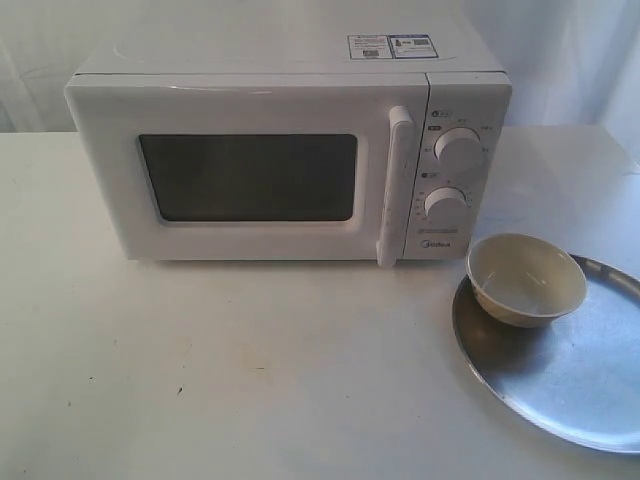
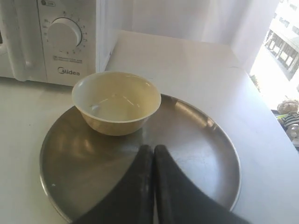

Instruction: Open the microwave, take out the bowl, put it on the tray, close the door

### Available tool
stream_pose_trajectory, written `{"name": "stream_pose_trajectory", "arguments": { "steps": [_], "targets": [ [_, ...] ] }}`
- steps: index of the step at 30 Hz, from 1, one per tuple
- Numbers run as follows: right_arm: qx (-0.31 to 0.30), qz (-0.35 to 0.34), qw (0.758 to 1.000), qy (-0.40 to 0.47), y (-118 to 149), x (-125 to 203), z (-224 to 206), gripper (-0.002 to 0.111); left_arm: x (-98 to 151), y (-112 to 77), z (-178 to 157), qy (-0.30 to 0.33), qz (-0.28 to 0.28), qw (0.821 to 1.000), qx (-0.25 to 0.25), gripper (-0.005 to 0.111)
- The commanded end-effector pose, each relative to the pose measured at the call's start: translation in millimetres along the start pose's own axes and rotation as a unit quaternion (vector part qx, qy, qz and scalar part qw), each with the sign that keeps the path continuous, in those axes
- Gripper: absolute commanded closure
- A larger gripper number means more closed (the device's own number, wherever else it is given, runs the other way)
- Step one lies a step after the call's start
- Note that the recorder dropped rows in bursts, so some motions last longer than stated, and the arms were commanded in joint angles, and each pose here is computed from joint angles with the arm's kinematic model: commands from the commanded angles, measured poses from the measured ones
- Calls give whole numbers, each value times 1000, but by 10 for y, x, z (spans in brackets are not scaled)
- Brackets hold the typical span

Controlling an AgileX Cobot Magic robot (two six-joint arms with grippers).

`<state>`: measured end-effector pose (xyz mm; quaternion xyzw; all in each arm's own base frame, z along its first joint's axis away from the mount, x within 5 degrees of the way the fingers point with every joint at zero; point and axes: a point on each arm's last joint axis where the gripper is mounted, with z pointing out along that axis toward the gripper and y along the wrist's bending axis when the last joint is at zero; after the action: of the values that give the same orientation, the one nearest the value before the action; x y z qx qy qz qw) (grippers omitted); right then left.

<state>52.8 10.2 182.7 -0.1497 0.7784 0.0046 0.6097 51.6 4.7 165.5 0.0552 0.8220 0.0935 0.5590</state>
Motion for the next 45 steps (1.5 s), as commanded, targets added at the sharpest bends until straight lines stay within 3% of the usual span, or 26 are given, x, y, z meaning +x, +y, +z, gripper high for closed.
{"name": "stream_pose_trajectory", "arguments": {
  "steps": [1,18,34,45],
  "targets": [
    [13,-16,1000,-2,-18,4,-2,108,-8,-3,-4,-2,-5,1000,3,107],
    [31,-14,999,-2,-51,4,-4,108,-8,-3,-4,-2,-5,1000,3,107],
    [27,100,995,-1,-35,9,-3,108,-8,-3,-4,-2,-5,1000,3,107],
    [42,56,998,2,-52,12,-5,108,-8,-3,-4,-2,-5,1000,3,107]
  ]
}}
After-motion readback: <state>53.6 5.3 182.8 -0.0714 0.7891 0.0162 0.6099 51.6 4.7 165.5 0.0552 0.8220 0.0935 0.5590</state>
